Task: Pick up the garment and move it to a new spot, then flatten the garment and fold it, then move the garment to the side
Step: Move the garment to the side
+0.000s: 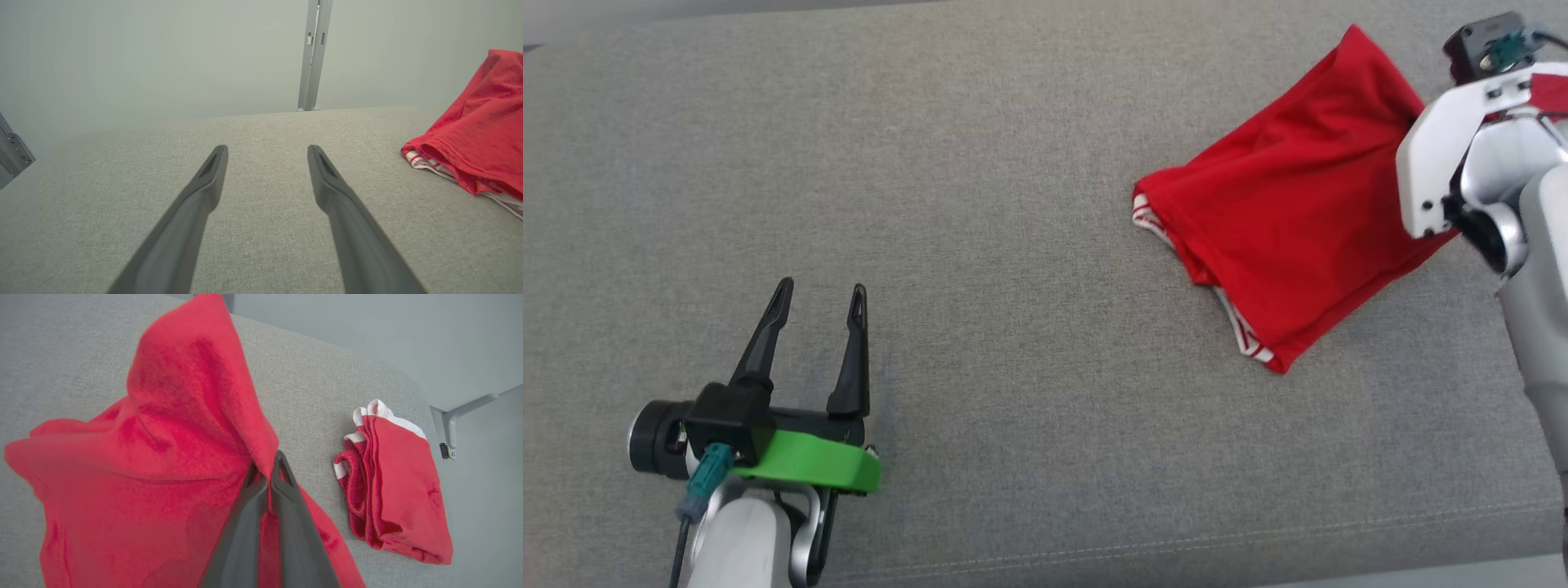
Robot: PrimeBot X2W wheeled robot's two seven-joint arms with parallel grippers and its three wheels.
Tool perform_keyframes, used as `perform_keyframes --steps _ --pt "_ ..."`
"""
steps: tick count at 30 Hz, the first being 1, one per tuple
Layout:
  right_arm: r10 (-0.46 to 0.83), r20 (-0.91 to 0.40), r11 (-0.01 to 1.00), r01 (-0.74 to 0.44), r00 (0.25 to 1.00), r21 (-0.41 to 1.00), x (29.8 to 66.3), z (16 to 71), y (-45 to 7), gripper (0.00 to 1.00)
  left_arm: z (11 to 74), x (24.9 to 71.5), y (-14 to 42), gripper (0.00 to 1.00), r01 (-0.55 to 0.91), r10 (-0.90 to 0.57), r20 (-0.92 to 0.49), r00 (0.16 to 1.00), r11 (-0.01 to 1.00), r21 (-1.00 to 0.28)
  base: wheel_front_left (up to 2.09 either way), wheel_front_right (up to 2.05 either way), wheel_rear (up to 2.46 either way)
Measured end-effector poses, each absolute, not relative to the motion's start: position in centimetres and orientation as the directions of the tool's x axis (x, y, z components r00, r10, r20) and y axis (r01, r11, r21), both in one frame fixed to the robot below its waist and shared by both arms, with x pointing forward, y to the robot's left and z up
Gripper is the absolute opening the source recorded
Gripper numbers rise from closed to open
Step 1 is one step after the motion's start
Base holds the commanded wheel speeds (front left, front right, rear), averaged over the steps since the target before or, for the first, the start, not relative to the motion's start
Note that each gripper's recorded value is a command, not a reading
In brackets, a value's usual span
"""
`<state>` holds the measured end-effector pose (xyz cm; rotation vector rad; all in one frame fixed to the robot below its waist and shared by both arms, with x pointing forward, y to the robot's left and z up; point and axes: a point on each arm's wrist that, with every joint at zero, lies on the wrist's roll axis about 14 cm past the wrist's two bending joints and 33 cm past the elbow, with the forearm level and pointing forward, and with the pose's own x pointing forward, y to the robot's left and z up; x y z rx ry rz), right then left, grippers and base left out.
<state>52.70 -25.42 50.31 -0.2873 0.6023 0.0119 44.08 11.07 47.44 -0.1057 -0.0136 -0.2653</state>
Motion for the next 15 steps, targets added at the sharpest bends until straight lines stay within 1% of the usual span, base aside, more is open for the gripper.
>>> perform_keyframes --steps 1,9,15 --pt "-0.072 -0.56 0.96 -0.094 0.825 -0.263 52.7 50.3 -25.4 0.0 47.4 44.1 11.1 1.0 0.262 -0.261 0.027 0.965 0.96 -0.102 0.0 0.0 0.0" --pt "-0.198 -0.54 0.956 0.039 0.818 -0.291 55.8 51.1 -31.0 0.0 46.4 47.3 7.6 1.0 0.369 -0.367 0.042 0.929 0.925 -0.084 0.0 0.0 0.0" --pt "-0.286 -0.538 0.94 0.124 0.793 -0.318 56.0 51.1 -35.0 0.0 45.3 49.0 5.6 1.0 0.427 -0.425 0.045 0.904 0.9 -0.086 0.0 0.0 0.0"
